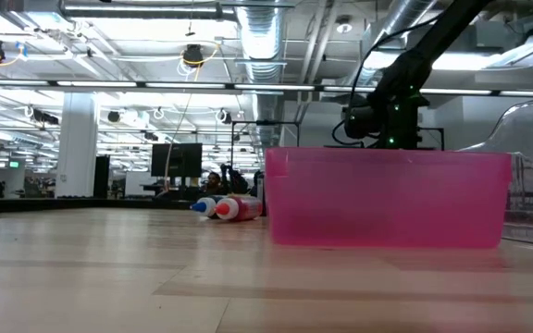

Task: Pick & Place Food Item
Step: Put the black donut into the black bin

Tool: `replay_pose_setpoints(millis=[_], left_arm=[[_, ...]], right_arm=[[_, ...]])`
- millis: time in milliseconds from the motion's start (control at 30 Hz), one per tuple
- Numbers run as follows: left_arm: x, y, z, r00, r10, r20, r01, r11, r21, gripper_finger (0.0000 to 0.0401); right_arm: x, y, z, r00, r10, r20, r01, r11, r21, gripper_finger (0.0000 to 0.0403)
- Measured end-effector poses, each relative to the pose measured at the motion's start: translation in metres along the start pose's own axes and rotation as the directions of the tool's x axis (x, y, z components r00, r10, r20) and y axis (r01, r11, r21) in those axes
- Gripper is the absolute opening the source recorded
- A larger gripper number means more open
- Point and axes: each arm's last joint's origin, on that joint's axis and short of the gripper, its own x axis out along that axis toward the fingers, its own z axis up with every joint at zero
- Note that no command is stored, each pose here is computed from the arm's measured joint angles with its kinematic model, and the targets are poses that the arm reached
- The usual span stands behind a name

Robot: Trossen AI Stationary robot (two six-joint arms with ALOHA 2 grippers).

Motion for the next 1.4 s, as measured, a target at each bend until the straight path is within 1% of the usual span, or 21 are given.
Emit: replay_pose_setpoints(millis=[100,233,333,433,567,700,767,833,933,1000,1167,1233,1300,1367,1400], left_arm=[[0.0,0.0,0.0,1.0,-0.001,-0.001,0.001,1.0,0.001,0.0177],[0.0,0.0,0.0,1.0,-0.001,-0.001,0.001,1.0,0.001,0.0177],[0.0,0.0,0.0,1.0,-0.011,-0.005,0.011,1.0,0.002,0.0177],[0.0,0.0,0.0,1.0,-0.013,-0.006,0.013,1.0,0.003,0.0177],[0.0,-0.001,-0.001,1.0,-0.027,-0.012,0.027,1.0,0.005,0.0177],[0.0,-0.001,-0.001,0.998,-0.055,-0.028,0.056,0.998,0.01,0.0177],[0.0,-0.002,-0.002,0.997,-0.074,-0.038,0.075,0.997,0.012,0.0177],[-0.001,-0.003,-0.003,0.994,-0.095,-0.053,0.096,0.995,0.016,0.0177],[-0.003,-0.004,-0.005,0.991,-0.109,-0.072,0.111,0.993,0.03,0.0177],[-0.004,-0.005,-0.007,0.989,-0.115,-0.088,0.119,0.992,0.039,0.0177],[-0.008,-0.009,-0.01,0.983,-0.145,-0.113,0.15,0.988,0.044,0.0177],[-0.011,-0.011,-0.011,0.979,-0.158,-0.127,0.165,0.985,0.047,0.0177],[-0.013,-0.013,-0.013,0.975,-0.174,-0.14,0.182,0.982,0.049,0.0177],[-0.016,-0.015,-0.014,0.969,-0.193,-0.153,0.202,0.978,0.048,0.0177],[-0.017,-0.016,-0.015,0.966,-0.202,-0.16,0.212,0.976,0.049,0.0177]], right_arm=[[0.001,-0.001,-0.003,1.0,0.0,-0.007,0.0,1.0,-0.002,0.0141],[-0.011,-0.001,-0.004,0.999,0.016,0.027,-0.016,1.0,-0.002,0.0123],[-0.031,-0.001,-0.001,0.994,0.039,0.102,-0.04,0.999,0.009,0.0118],[-0.05,-0.003,-0.003,0.984,0.045,0.171,-0.054,0.998,0.044,0.0117],[-0.085,-0.004,-0.014,0.962,0.084,0.26,-0.111,0.99,0.091,0.0117],[-0.117,0.008,-0.043,0.947,0.148,0.284,-0.181,0.979,0.094,0.0117],[-0.131,0.018,-0.061,0.934,0.209,0.291,-0.246,0.965,0.095,0.0117],[-0.147,0.031,-0.079,0.906,0.286,0.311,-0.331,0.938,0.101,0.0117],[-0.165,0.052,-0.108,0.858,0.398,0.324,-0.453,0.884,0.115,0.0117],[-0.171,0.066,-0.126,0.836,0.451,0.312,-0.507,0.852,0.13,0.0116],[-0.174,0.106,-0.169,0.809,0.524,0.265,-0.577,0.793,0.195,0.0116],[-0.17,0.123,-0.186,0.813,0.532,0.237,-0.579,0.783,0.227,0.0116],[-0.165,0.143,-0.202,0.796,0.564,0.219,-0.605,0.756,0.252,0.0116],[-0.157,0.162,-0.218,0.794,0.579,0.182,-0.607,0.743,0.284,0.0116],[-0.152,0.172,-0.227,0.801,0.577,0.158,-0.596,0.746,0.297,0.0116]])
